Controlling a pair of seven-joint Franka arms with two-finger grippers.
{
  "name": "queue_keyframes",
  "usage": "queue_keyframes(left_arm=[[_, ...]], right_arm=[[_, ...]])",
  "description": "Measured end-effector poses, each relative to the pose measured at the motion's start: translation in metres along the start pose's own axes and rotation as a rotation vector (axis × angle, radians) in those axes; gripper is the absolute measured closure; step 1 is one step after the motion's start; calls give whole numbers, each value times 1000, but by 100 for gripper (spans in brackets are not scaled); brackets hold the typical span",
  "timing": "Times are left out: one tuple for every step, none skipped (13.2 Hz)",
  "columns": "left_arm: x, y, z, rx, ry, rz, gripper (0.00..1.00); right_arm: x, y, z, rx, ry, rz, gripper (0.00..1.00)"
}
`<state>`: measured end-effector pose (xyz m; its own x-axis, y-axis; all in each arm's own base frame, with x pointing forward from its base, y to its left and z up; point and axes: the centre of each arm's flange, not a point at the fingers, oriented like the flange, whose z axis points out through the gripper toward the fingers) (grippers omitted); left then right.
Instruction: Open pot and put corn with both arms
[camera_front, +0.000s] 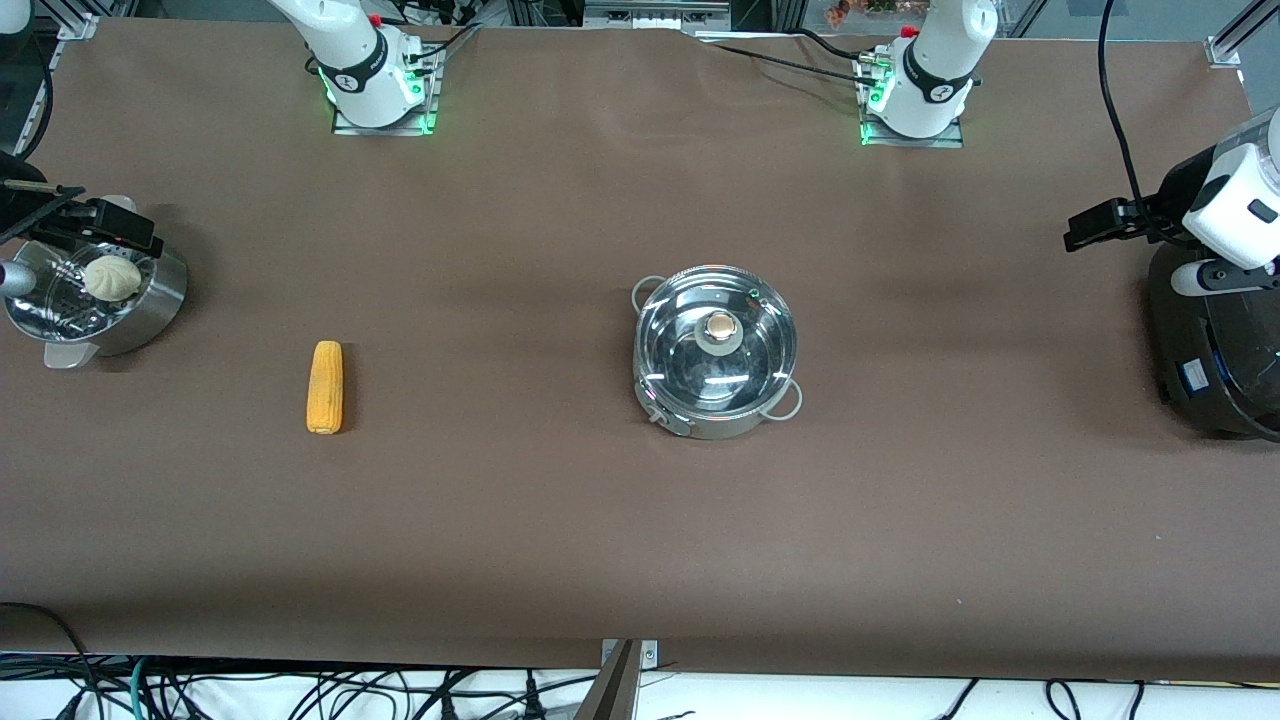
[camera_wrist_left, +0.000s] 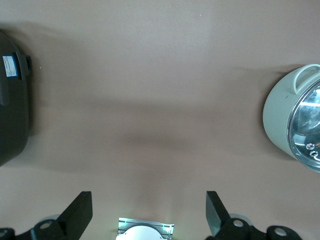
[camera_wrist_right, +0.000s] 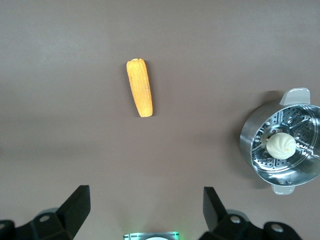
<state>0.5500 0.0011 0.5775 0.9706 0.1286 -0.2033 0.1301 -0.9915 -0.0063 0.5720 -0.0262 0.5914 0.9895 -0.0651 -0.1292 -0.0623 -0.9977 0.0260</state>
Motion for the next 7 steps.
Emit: queue_keyframes(left_arm=[[0, 0, 0, 0, 0, 1, 0], [0, 0, 0, 0, 0, 1, 0], [0, 0, 0, 0, 0, 2, 0], [0, 0, 0, 0, 0, 3, 0], [0, 0, 0, 0, 0, 3, 0], [0, 0, 0, 0, 0, 4, 0], [0, 0, 0, 0, 0, 4, 0]], right_arm=[[0, 0, 0, 0, 0, 0, 0], [0, 0, 0, 0, 0, 0, 0], [0, 0, 0, 0, 0, 0, 0], [0, 0, 0, 0, 1, 0, 0], [0, 0, 0, 0, 3, 0, 0], [1, 0, 0, 0, 4, 0, 0], [1, 0, 0, 0, 5, 0, 0]])
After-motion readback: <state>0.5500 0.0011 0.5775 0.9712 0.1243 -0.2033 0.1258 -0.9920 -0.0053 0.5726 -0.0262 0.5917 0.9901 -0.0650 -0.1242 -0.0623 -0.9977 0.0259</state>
